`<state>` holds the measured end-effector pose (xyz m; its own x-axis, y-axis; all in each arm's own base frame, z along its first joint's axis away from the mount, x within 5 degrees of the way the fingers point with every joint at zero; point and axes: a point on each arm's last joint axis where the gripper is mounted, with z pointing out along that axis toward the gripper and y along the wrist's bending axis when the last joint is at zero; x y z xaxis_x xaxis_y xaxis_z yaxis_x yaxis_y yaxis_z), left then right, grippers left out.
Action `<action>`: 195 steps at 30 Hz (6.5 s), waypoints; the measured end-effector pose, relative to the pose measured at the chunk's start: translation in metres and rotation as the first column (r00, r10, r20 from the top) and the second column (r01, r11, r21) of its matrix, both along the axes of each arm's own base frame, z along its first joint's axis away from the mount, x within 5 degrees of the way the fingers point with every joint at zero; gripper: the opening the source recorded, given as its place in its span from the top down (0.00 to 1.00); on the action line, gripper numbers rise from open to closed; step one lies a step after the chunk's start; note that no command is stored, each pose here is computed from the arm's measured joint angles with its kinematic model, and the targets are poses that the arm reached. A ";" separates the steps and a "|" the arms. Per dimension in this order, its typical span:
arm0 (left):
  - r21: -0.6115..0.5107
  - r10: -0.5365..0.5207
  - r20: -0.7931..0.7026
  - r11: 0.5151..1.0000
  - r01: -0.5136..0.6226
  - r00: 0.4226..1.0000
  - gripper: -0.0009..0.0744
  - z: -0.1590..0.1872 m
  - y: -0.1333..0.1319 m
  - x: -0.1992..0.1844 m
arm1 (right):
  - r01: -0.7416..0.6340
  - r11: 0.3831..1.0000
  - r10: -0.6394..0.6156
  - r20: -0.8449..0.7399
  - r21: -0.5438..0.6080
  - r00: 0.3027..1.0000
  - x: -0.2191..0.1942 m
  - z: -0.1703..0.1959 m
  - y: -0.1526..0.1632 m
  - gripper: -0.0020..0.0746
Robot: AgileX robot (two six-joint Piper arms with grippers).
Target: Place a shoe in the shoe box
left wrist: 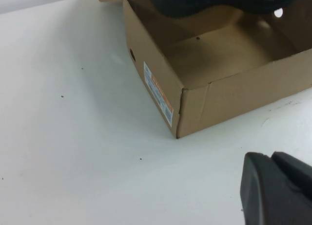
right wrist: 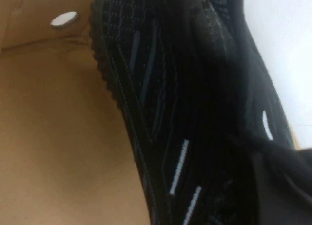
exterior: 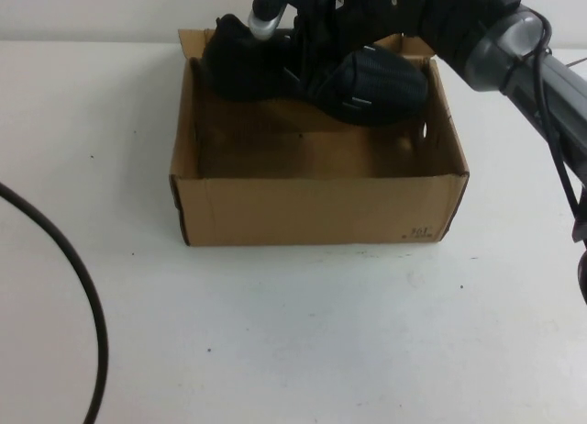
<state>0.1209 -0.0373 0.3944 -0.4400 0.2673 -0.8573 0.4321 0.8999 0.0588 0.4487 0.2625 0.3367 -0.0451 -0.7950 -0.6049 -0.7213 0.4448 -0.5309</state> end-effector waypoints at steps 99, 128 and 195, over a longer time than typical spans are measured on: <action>-0.199 0.249 0.368 0.962 -0.186 0.896 0.99 -0.069 0.033 -0.136 | 0.085 0.528 -0.245 0.056 0.845 0.968 -0.377 0.070 -0.217 0.99; -0.190 0.246 0.354 0.964 -0.188 0.903 0.99 -0.071 0.032 -0.137 | 0.210 0.601 -0.224 -0.089 0.771 0.970 -0.398 -0.035 -0.225 0.99; -0.086 0.284 0.294 0.959 -0.271 0.912 0.99 -0.169 0.033 -0.080 | 0.213 0.597 -0.221 -0.096 0.774 0.971 -0.398 -0.035 -0.225 1.00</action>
